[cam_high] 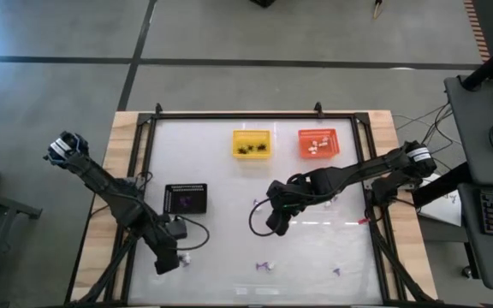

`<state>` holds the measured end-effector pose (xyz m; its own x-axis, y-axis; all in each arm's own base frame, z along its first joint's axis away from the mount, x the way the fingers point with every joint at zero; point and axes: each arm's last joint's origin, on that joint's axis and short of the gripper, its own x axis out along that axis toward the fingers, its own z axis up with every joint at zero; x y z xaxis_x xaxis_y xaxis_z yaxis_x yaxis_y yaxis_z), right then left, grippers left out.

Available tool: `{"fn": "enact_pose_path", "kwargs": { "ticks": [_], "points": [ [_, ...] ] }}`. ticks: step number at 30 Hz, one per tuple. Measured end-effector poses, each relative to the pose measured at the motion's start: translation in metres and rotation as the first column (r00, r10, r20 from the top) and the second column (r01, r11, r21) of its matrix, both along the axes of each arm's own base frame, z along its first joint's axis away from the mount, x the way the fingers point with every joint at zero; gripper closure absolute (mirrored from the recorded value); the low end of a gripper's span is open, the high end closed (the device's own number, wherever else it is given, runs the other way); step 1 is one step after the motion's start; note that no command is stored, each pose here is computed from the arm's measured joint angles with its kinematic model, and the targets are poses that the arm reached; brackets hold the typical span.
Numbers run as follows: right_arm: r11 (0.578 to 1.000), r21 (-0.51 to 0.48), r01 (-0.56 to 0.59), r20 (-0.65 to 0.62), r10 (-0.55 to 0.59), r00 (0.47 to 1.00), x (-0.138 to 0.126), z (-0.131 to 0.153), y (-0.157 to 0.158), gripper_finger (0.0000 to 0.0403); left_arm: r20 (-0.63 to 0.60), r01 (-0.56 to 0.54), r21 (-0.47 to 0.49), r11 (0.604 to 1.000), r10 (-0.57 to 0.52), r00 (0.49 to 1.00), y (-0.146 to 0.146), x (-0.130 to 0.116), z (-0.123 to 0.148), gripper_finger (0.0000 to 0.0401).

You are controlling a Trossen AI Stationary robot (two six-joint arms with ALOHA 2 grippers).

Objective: Sort Halloween decoration
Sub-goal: Put the purple hat toy into the black basket

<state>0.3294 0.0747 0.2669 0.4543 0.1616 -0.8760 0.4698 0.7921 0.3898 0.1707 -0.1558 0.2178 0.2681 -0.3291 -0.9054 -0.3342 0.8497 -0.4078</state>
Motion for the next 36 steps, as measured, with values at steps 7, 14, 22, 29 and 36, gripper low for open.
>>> {"fn": "enact_pose_path", "kwargs": {
  "ticks": [7, 14, 22, 29, 36],
  "points": [
    [0.999, 0.014, -0.031, -0.001, 0.031, 1.000, -0.001, 0.001, 0.001, 0.0294, -0.002, -0.087, -0.013, 0.996, 0.087, 0.996, -0.006, 0.006, -0.006, 0.0276],
    [0.997, -0.010, -0.075, 0.007, 0.075, 0.997, -0.001, 0.001, 0.001, 0.0294, -0.054, -0.135, 0.007, 0.991, 0.135, 0.989, -0.025, 0.023, -0.037, 0.0276],
    [0.997, -0.012, -0.078, 0.006, 0.078, 0.997, -0.001, 0.001, 0.001, 0.0294, -0.128, -0.114, 0.042, 0.993, 0.118, 0.985, -0.035, 0.026, -0.057, 0.0276],
    [0.997, -0.012, -0.078, 0.006, 0.078, 0.997, -0.001, 0.001, 0.001, 0.0294, -0.116, -0.109, 0.019, 0.994, 0.111, 0.987, -0.045, 0.030, -0.069, 0.0276],
    [0.997, -0.012, -0.078, 0.005, 0.078, 0.997, -0.001, 0.001, 0.001, 0.0294, -0.152, -0.126, 0.053, 0.991, 0.133, 0.979, -0.047, 0.032, -0.081, 0.0276]
  ]
}}
